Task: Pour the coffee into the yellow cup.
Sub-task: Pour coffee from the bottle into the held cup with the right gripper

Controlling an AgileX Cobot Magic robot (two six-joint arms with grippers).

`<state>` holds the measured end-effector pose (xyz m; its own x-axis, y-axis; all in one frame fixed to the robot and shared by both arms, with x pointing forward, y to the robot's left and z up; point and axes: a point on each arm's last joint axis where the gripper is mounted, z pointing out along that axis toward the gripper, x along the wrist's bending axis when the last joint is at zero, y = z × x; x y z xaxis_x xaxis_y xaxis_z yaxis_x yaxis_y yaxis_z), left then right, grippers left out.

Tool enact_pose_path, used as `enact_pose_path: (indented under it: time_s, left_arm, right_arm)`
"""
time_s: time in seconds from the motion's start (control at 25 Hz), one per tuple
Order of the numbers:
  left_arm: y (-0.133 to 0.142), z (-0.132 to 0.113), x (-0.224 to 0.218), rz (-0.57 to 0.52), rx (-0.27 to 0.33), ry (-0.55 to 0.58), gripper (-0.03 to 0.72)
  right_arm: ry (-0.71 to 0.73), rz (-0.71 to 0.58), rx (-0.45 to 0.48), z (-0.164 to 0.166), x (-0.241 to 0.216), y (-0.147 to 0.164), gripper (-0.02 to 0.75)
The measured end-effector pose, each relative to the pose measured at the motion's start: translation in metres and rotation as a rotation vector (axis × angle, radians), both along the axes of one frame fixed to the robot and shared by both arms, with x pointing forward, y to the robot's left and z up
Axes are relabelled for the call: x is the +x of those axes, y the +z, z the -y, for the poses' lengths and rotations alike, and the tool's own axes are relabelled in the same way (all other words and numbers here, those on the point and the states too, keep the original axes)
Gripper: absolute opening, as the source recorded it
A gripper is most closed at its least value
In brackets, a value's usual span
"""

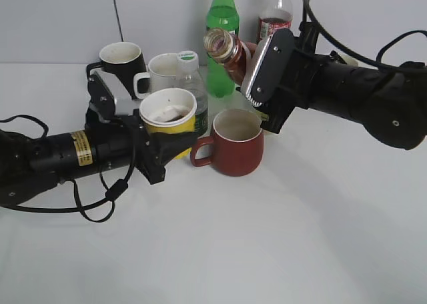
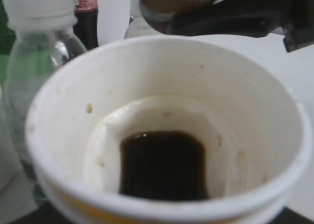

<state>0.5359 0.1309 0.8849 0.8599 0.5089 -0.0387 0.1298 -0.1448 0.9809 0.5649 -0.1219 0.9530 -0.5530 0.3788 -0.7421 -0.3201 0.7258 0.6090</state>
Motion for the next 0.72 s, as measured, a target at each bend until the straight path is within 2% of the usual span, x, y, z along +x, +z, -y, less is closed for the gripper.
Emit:
enact_pose_path:
  time_s: [0.24, 0.44, 0.72]
  left_arm:
    - [-0.002, 0.014, -0.005, -0.032, 0.031, -0.043, 0.353]
    - [-0.001, 0.022, -0.007, -0.041, 0.034, -0.061, 0.353]
    - [0.006, 0.029, -0.011, -0.037, 0.089, -0.076, 0.353]
  right_arm:
    - [0.031, 0.059, -0.081, 0.0, 0.0, 0.0, 0.521]
    - [0.057, 0.104, -0.141, 0.0, 0.0, 0.0, 0.521]
    - [0.097, 0.174, -0.235, -0.001, -0.001, 0.0, 0.521]
